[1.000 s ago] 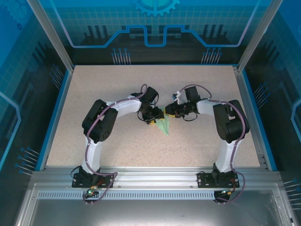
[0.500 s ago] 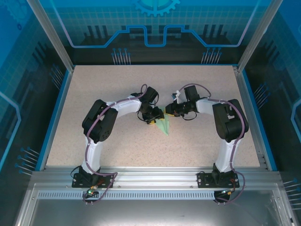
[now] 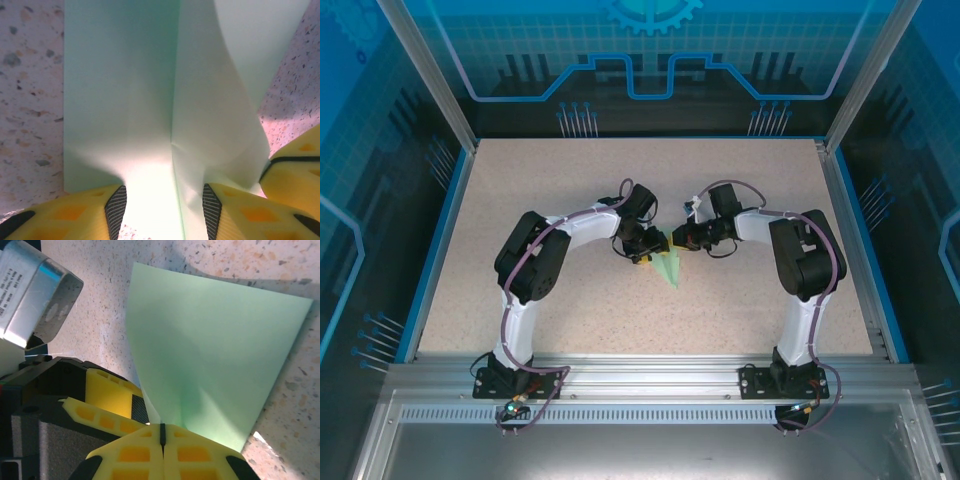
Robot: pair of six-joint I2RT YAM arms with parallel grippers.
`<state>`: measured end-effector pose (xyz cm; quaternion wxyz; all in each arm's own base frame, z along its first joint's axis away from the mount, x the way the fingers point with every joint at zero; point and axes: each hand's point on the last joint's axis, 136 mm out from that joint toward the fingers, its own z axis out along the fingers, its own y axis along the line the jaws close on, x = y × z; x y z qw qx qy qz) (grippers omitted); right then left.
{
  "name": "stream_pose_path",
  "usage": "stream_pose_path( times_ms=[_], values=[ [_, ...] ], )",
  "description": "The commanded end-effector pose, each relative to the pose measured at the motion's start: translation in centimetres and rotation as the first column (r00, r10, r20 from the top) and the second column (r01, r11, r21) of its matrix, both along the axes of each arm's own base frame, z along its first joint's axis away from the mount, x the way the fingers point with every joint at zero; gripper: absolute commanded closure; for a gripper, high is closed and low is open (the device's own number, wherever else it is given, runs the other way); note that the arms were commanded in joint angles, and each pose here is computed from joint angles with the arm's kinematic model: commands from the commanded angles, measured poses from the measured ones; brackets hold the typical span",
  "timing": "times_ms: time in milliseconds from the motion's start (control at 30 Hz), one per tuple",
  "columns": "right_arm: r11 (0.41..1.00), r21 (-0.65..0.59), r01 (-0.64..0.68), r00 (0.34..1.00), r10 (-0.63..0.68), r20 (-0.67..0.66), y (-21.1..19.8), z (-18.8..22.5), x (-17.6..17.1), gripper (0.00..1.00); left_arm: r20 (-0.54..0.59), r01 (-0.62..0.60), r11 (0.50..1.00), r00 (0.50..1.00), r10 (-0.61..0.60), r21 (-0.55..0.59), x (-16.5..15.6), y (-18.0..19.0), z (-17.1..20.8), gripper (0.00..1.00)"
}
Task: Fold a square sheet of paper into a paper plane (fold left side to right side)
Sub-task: Fourth fold the wing at the center of the table.
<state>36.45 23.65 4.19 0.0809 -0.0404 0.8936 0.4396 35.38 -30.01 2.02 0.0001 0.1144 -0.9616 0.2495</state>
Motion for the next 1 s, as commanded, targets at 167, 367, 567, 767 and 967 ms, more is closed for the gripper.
stream_pose_path(
  times_ms=[167, 367, 567, 767, 967],
  values=[
    [0.999, -0.037, -0.007, 1.0, 0.007, 0.0, -0.5, -0.2, -0.2, 0.96, -0.064, 0.021, 0.996, 0.998, -0.015, 0.083, -1.6, 1.1, -3.5, 0.5],
    [0.999, -0.038, -0.001, 1.0, 0.001, 0.006, -0.9, 0.1, 0.0, 0.96, -0.065, 0.019, 0.996, 0.998, -0.014, 0.085, -1.6, 1.1, -3.6, 0.5],
    [0.999, -0.039, 0.015, 1.0, -0.015, 0.013, -1.6, 0.3, 0.2, 0.96, -0.062, 0.02, 0.996, 0.998, -0.015, 0.084, -1.6, 1.1, -3.5, 0.5],
    [0.999, -0.044, 0.02, 1.0, -0.02, 0.01, -1.9, 0.1, 0.4, 0.95, -0.066, 0.02, 0.996, 0.998, -0.014, 0.084, -1.8, 1.2, -3.6, 0.5],
    [0.997, -0.077, 0.025, 1.0, -0.025, 0.006, -2.4, -0.4, 0.4, 0.95, -0.064, 0.019, 0.996, 0.998, -0.014, 0.083, -1.7, 1.2, -3.5, 0.5]
  ],
)
